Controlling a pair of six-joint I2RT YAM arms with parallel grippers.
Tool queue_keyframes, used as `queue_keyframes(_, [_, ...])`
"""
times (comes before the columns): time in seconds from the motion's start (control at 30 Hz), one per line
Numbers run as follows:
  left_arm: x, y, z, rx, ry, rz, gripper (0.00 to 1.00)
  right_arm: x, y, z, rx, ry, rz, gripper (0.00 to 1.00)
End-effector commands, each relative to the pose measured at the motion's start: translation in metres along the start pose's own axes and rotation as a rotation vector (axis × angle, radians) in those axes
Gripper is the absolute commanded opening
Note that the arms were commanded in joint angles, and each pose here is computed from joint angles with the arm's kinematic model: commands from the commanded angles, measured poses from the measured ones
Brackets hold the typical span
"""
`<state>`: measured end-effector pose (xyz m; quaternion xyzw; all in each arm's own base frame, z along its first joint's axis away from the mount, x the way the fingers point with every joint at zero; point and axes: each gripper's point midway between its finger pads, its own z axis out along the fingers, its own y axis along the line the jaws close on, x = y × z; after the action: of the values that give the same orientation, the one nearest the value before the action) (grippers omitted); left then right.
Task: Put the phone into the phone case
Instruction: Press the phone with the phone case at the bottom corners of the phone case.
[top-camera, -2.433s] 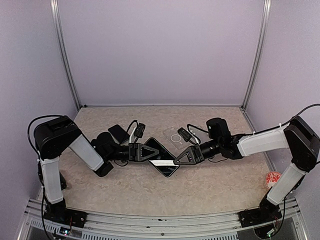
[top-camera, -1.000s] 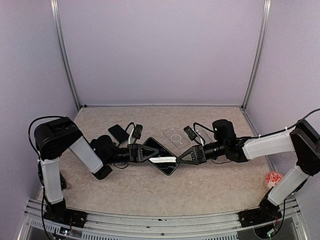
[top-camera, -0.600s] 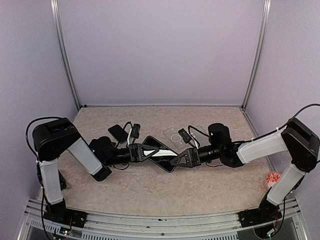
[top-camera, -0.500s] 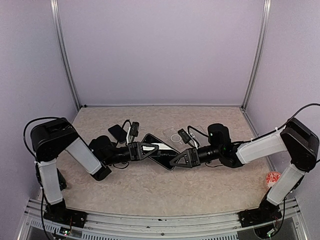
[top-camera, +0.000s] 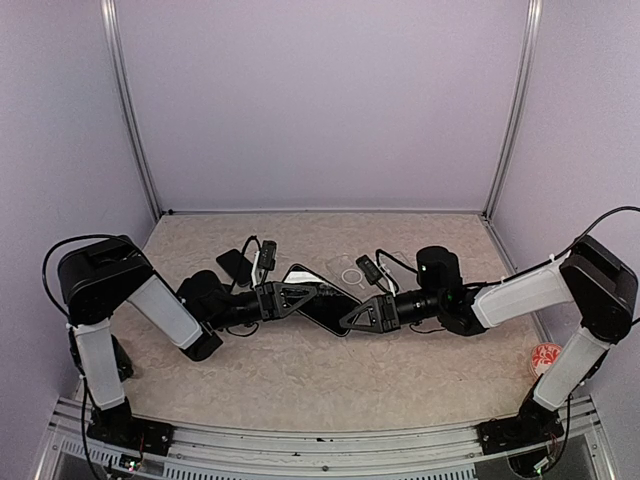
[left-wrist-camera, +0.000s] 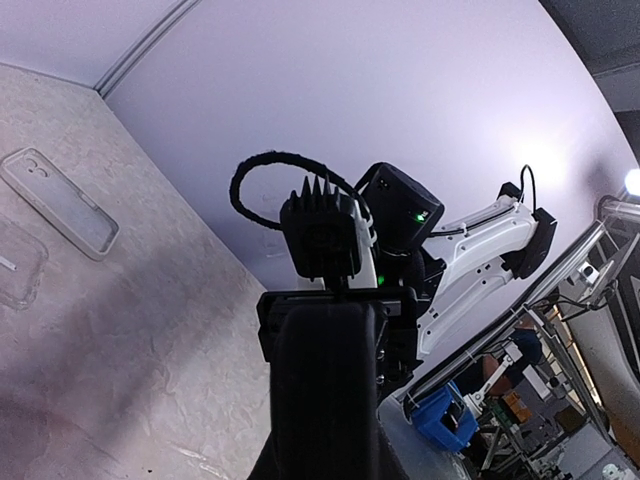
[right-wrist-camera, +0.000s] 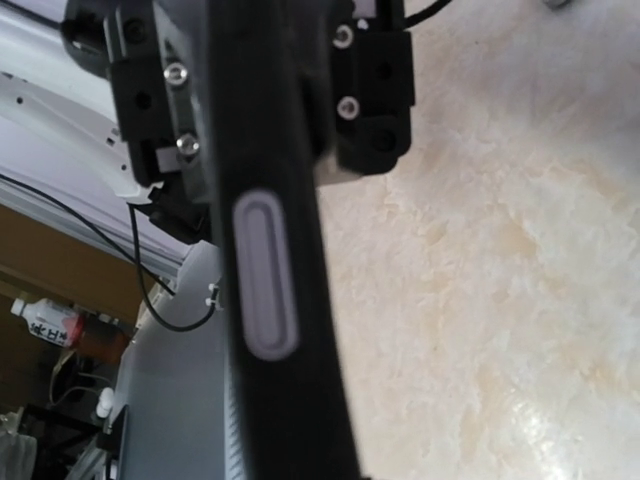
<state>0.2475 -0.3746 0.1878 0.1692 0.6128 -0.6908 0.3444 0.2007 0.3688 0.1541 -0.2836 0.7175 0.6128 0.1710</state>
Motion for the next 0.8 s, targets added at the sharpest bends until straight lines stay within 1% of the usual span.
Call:
queue_keyframes(0.0, [-0.027,-0.038,-0.001,0.107,-0.09,0.11,0.0,0.003,-0.008,0.003,0.032,0.004,-0.005,0.11])
queue_keyframes(0.17, [-0.029,-0.039,-0.003,0.105,-0.097,0.112,0.0,-0.001,-0.015,0.0,0.095,-0.01,-0.031,0.05])
queue_keyframes(0.23, [-0.029,-0.039,-0.004,0.104,-0.098,0.11,0.0,-0.002,-0.018,-0.002,0.121,-0.016,-0.038,0.0])
queue_keyframes(0.37, [-0.03,-0.04,-0.005,0.104,-0.1,0.113,0.0,-0.003,-0.021,-0.004,0.155,-0.022,-0.048,0.0])
queue_keyframes(0.4, [-0.031,-0.04,-0.005,0.105,-0.102,0.115,0.0,-0.003,-0.019,-0.005,0.152,-0.022,-0.051,0.01])
queue_keyframes(0.43, [-0.031,-0.041,-0.005,0.107,-0.1,0.116,0.0,-0.004,-0.017,-0.005,0.144,-0.023,-0.052,0.07])
queue_keyframes(0.47, [-0.031,-0.042,-0.005,0.108,-0.101,0.118,0.0,-0.004,-0.014,-0.006,0.137,-0.022,-0.051,0.19])
queue_keyframes(0.53, [-0.033,-0.041,-0.007,0.106,-0.104,0.12,0.0,-0.006,-0.009,-0.007,0.126,-0.026,-0.052,0.33])
queue_keyframes(0.6, [-0.033,-0.041,-0.008,0.104,-0.102,0.123,0.0,-0.008,-0.003,-0.008,0.107,-0.029,-0.051,0.4])
queue_keyframes(0.77, [-0.032,-0.041,-0.011,0.106,-0.084,0.124,0.0,-0.018,0.009,-0.016,0.083,-0.037,-0.048,0.47])
